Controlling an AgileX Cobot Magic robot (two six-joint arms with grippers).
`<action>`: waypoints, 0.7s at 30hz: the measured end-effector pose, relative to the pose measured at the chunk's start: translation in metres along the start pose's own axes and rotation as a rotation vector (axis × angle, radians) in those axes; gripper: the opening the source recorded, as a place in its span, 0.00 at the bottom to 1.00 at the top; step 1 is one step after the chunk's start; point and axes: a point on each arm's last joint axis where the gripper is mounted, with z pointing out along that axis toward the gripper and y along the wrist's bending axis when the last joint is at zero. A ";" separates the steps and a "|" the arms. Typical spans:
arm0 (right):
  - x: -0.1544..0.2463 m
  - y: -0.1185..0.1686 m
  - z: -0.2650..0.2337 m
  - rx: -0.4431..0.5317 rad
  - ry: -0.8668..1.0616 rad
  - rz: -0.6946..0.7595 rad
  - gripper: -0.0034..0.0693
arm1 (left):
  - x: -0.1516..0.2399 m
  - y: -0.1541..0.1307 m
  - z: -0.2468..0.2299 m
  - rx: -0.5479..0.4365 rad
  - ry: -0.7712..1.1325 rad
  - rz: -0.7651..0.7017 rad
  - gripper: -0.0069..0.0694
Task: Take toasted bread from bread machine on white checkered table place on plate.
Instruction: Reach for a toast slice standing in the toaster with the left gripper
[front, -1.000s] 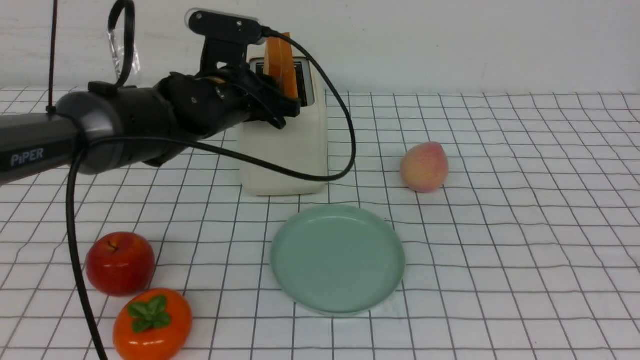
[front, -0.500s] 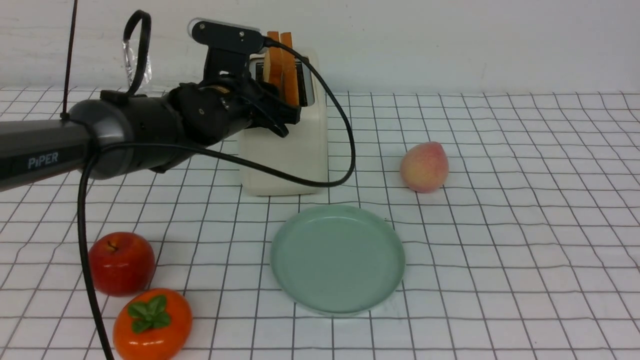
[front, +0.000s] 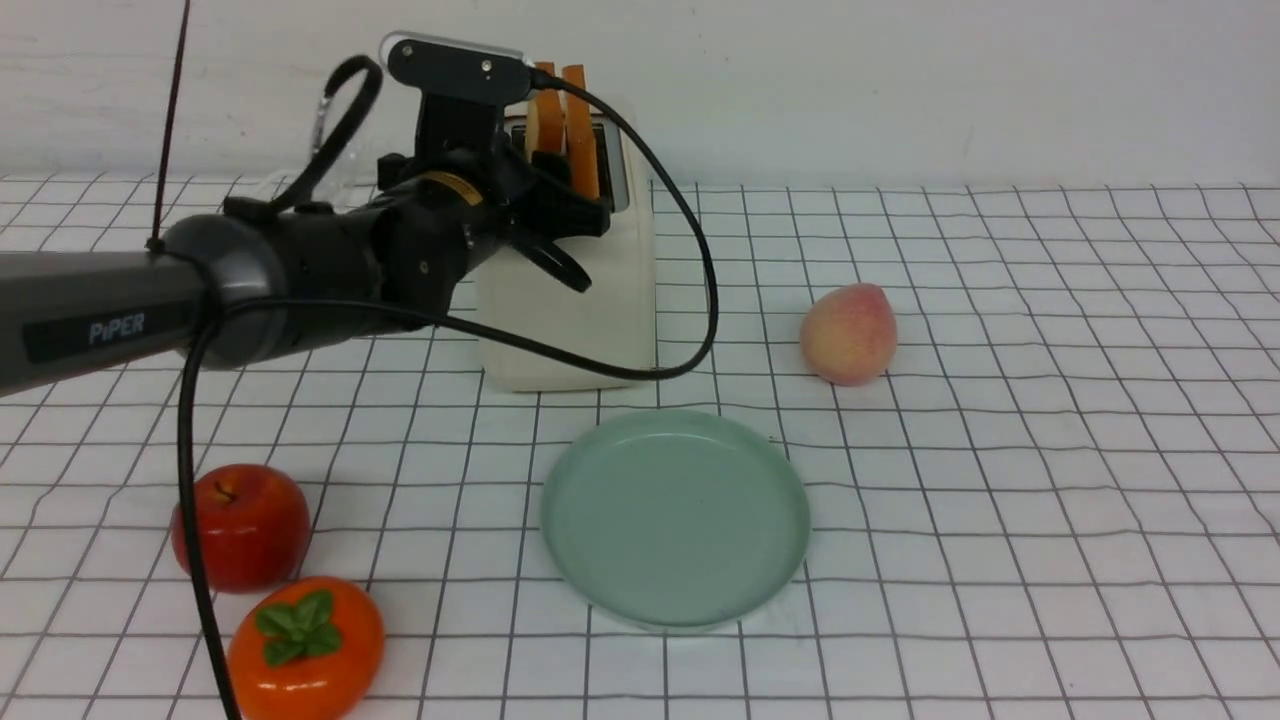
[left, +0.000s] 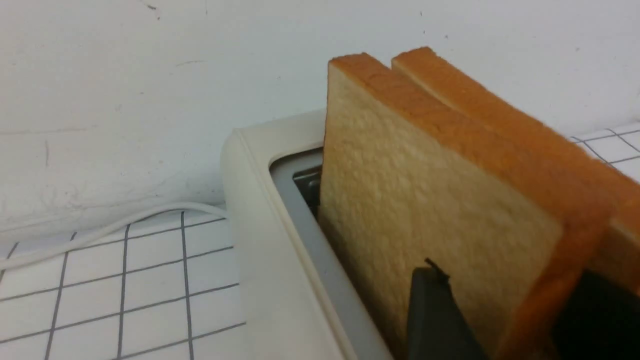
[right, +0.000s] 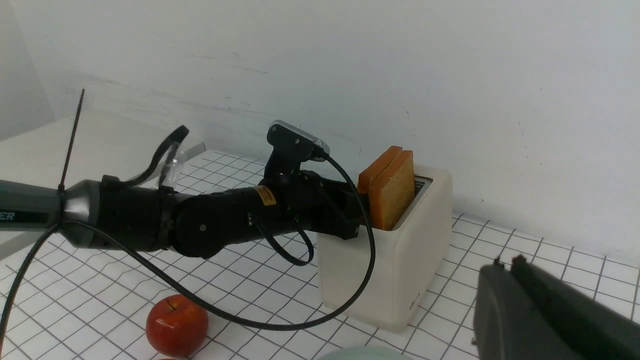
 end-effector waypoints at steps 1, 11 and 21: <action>0.000 0.000 0.000 -0.001 0.001 0.000 0.07 | 0.001 0.000 0.001 -0.001 -0.005 -0.005 0.51; 0.001 0.001 0.000 -0.007 0.007 0.000 0.08 | -0.006 0.003 0.002 -0.035 -0.107 -0.014 0.47; 0.001 0.001 0.000 -0.010 0.010 0.000 0.08 | -0.008 0.004 0.001 -0.044 -0.125 -0.024 0.20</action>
